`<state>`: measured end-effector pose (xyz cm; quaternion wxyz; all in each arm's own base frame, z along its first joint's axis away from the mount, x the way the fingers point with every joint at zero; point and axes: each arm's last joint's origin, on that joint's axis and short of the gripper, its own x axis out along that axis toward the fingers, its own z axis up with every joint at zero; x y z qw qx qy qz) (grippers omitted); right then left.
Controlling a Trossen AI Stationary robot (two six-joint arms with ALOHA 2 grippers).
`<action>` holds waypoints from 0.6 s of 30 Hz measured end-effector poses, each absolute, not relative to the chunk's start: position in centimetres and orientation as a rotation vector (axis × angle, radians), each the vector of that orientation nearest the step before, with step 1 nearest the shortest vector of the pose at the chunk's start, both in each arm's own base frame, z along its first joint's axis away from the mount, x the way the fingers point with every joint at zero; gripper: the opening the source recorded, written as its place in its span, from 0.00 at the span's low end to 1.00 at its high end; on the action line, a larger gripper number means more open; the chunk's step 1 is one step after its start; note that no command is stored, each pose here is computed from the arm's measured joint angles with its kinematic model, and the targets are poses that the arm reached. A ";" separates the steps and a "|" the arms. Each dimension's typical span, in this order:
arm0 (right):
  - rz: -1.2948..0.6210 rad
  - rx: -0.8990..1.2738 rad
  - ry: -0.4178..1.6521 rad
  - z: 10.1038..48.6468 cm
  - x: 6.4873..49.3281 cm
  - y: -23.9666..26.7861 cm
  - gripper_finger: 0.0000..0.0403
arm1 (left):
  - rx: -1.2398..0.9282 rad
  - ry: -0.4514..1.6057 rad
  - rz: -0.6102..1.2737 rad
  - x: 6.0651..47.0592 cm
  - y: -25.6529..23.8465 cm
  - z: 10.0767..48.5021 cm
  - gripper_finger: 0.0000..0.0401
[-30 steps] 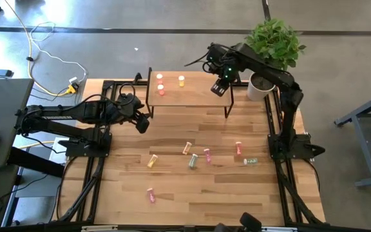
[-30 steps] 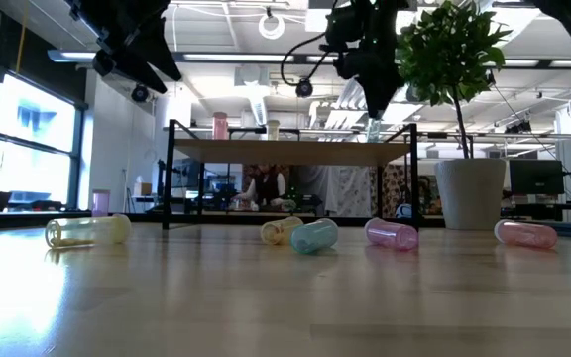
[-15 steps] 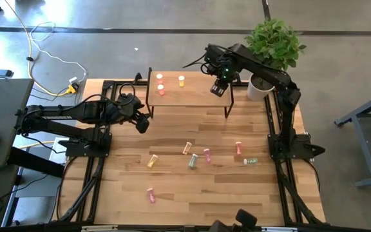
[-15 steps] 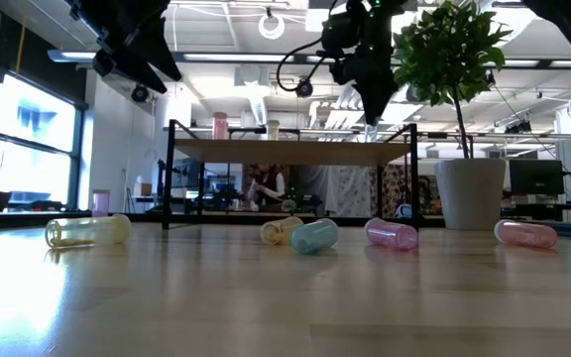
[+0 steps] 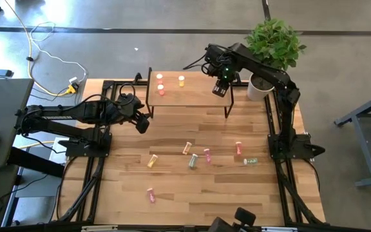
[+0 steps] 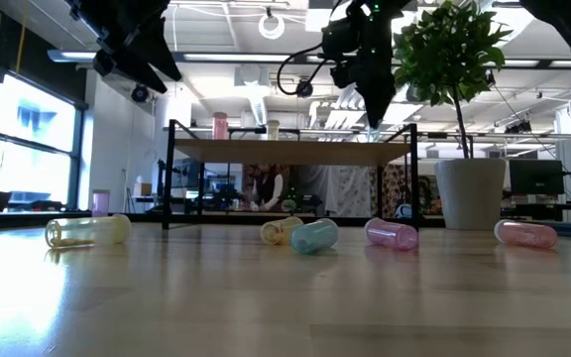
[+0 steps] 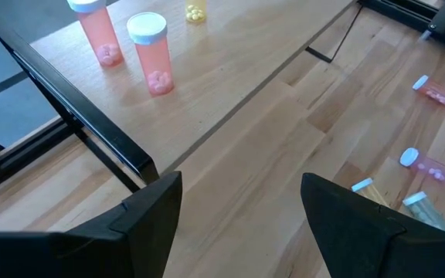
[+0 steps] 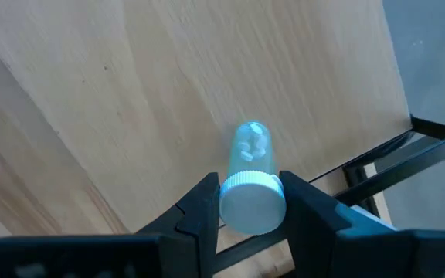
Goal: Pick and place medicine bottles onto shelf by color
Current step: Put the bottom blue pill bottle on the shelf
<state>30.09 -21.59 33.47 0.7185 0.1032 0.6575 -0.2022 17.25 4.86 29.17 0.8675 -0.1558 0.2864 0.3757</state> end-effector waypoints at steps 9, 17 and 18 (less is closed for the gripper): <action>-0.448 0.228 1.458 33.5 30.1 -21.6 0.27 | -0.326 0.599 0.787 17.3 4.9 29.2 0.64; -0.439 0.216 1.460 33.5 30.1 -21.6 0.27 | -0.326 0.599 0.787 17.3 4.9 29.2 0.64; -0.437 0.213 1.461 33.5 30.1 -21.6 0.27 | -0.326 0.599 0.787 17.3 4.9 29.2 0.64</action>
